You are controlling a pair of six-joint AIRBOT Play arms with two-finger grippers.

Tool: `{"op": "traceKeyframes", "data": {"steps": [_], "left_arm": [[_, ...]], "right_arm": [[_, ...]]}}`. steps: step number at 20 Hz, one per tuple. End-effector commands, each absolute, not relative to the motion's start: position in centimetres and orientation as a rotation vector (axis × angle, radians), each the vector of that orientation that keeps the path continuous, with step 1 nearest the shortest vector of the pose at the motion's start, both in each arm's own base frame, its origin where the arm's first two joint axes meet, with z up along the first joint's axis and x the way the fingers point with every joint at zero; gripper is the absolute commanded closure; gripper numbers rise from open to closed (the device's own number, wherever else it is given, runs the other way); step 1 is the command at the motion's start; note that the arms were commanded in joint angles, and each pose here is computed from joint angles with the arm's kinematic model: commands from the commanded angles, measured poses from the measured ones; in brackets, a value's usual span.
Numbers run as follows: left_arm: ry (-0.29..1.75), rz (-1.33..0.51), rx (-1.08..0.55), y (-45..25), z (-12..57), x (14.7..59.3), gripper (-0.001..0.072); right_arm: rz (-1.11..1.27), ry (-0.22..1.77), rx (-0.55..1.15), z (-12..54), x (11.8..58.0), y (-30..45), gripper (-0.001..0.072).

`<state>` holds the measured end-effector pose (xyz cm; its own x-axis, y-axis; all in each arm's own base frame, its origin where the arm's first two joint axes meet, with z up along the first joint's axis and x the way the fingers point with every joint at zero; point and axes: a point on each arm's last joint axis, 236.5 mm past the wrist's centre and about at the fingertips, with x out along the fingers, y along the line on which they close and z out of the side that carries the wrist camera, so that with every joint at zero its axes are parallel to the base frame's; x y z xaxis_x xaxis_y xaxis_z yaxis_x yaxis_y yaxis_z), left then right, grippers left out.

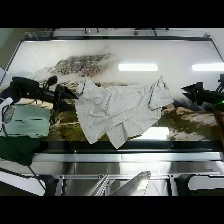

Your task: Fold the shirts.

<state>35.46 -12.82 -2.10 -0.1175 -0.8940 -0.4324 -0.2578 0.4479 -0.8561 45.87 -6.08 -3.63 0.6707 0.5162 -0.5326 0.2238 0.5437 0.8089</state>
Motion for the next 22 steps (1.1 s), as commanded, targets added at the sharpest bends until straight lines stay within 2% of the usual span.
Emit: {"op": "traceKeyframes", "data": {"steps": [1,4,9,10,11,12,16,17,18,19,22], "left_arm": [[1.767,-0.511,-1.031,-12.7,-7.1,28.7,-0.0013],[1.799,-0.446,-1.062,-13.4,-8.5,25.1,-0.0013],[1.784,-0.328,-0.987,-15.4,-11.8,22.1,-0.0013],[1.792,-0.324,-0.968,-16.0,-12.4,21.7,0.0009],[1.790,-0.331,-0.958,-16.8,-12.6,21.8,0.0132],[1.782,-0.344,-0.948,-17.6,-12.7,22.3,0.0159],[1.751,-0.421,-0.836,-20.2,-12.8,25.1,0.0164],[1.748,-0.434,-0.819,-20.7,-12.9,25.7,0.0282],[1.738,-0.440,-0.798,-20.9,-13.3,26.4,0.0552],[1.738,-0.441,-0.793,-21.1,-13.6,26.8,0.0679],[1.760,-0.472,-0.789,-21.3,-13.8,27.1,0.0685]], "right_arm": [[0.204,0.844,1.035,-3.4,46.0,-6.2,0.0301],[0.233,0.829,1.044,-2.7,46.1,-5.7,0.0302],[0.244,0.828,1.043,-2.6,46.1,-5.4,0.0302],[0.244,0.826,1.045,-2.5,46.1,-5.4,0.0302],[0.244,0.826,1.046,-2.5,46.1,-5.4,0.0303],[0.244,0.826,1.046,-2.5,46.2,-5.4,0.0302],[0.240,0.825,1.045,-2.6,46.2,-5.5,0.0302],[0.227,0.820,1.041,-2.7,46.3,-5.8,0.0302],[0.205,0.814,1.034,-2.9,46.5,-6.3,0.0302],[0.180,0.805,1.028,-3.2,46.7,-6.8,0.0302],[0.155,0.809,1.022,-3.9,47.5,-7.6,0.0303]]}}
